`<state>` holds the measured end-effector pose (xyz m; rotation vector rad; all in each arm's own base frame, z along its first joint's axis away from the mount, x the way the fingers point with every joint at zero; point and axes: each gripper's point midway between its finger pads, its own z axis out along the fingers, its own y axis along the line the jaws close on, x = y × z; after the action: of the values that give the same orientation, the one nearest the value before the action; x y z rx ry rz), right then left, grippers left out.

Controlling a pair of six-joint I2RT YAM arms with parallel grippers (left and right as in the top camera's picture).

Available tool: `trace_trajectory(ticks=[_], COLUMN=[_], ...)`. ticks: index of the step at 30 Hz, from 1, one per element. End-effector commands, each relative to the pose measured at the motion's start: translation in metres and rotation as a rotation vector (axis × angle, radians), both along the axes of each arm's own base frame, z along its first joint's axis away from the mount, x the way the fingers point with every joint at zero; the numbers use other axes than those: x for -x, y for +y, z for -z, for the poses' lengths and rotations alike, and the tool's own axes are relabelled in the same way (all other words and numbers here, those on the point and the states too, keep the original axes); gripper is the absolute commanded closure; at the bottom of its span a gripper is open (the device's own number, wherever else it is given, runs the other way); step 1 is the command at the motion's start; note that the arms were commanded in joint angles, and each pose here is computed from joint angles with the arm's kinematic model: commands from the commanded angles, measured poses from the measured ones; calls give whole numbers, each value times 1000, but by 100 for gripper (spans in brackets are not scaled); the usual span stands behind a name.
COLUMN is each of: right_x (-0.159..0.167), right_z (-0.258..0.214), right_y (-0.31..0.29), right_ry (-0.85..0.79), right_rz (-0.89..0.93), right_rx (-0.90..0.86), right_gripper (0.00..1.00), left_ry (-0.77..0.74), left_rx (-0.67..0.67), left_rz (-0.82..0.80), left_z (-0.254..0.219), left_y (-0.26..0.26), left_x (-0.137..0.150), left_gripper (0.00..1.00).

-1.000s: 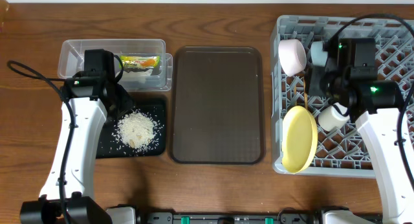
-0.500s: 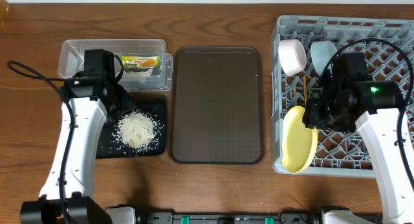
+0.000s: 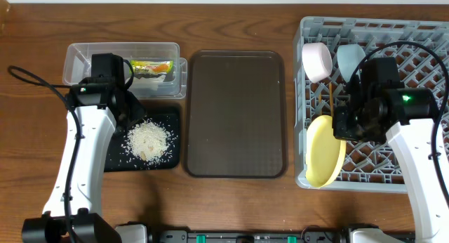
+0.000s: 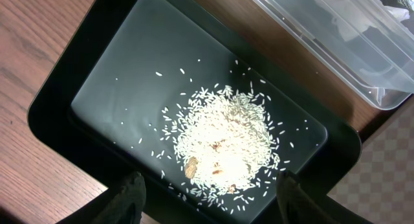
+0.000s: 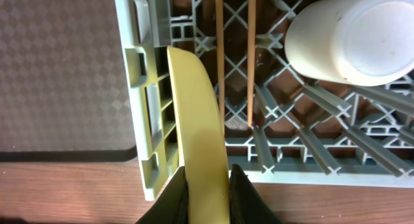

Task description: Sort waste into correct bins and load items into the dishwasher rack

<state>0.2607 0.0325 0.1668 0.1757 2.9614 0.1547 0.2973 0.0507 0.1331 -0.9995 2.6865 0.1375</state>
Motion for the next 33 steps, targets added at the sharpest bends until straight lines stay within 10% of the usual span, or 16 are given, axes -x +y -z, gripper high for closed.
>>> trace_trajectory(ticks=[1, 27, 33], right_x=[-5, -76, -46], right_z=[-5, -32, -18], right_y=[-7, -5, 0], right_ry=[-33, -346, -206], right_rz=[28, 38, 54], right_rx=[28, 21, -17], right_gripper=[86, 60, 60], left_ry=[-4, -4, 0], left_rx=[0, 0, 0], left_rz=[-11, -10, -10], left_z=[-1, -1, -1], left_y=[1, 1, 1], left_x=[0, 0, 1], left_gripper=[33, 33, 32])
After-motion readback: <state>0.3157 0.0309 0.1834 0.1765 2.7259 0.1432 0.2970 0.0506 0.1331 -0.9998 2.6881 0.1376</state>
